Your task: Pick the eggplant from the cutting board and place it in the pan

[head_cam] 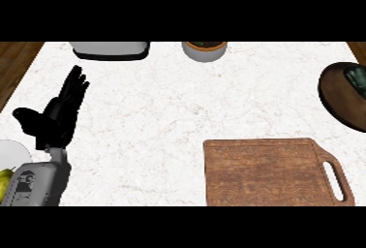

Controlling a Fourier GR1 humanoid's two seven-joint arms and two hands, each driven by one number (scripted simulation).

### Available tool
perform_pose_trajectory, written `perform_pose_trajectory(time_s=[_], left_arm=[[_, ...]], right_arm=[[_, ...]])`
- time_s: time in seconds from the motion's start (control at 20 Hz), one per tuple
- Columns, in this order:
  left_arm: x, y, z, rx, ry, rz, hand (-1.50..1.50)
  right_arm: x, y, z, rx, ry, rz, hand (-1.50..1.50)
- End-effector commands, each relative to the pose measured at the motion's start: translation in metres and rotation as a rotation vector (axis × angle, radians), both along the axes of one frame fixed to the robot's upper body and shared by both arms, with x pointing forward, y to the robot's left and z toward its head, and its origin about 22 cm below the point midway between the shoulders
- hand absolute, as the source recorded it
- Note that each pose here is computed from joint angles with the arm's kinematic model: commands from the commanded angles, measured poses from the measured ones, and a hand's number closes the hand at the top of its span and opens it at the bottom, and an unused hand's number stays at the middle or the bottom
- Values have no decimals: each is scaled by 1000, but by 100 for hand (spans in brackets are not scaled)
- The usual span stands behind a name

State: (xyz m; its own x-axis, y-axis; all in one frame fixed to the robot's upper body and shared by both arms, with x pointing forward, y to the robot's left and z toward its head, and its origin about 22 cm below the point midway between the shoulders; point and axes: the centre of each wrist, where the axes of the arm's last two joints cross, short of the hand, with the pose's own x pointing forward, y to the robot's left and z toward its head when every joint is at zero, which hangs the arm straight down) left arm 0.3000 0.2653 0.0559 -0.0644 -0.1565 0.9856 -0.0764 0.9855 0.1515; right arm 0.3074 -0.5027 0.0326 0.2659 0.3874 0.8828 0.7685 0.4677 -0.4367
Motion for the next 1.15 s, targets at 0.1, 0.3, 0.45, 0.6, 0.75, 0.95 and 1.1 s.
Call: perform_pose_trajectory(time_s=[0.1, 0.3, 0.45, 0.6, 0.75, 0.95, 1.1], left_arm=[[-11, 14, -5, 1, 1, 38, 0], [0, 10, -8, 8, 21, 71, 0], [-16, 36, -22, 14, 47, 73, 0], [-13, 22, -5, 6, 44, 68, 0], [-16, 31, -3, 11, 23, 76, 0], [-11, 24, -6, 3, 22, 69, 0], [-14, 16, -13, 5, 27, 56, 0]], right_arm=[[-25, -10, -17, 126, -156, 115, -150], [-52, -12, -39, 120, -198, 207, -150], [-63, -15, -33, 110, -197, 233, -150], [-83, -19, -30, 98, -187, 219, -150], [-106, -3, -45, 94, -180, 237, -150], [-128, 13, -26, 101, -142, 264, -150], [-146, 40, -18, 94, -121, 210, -150]])
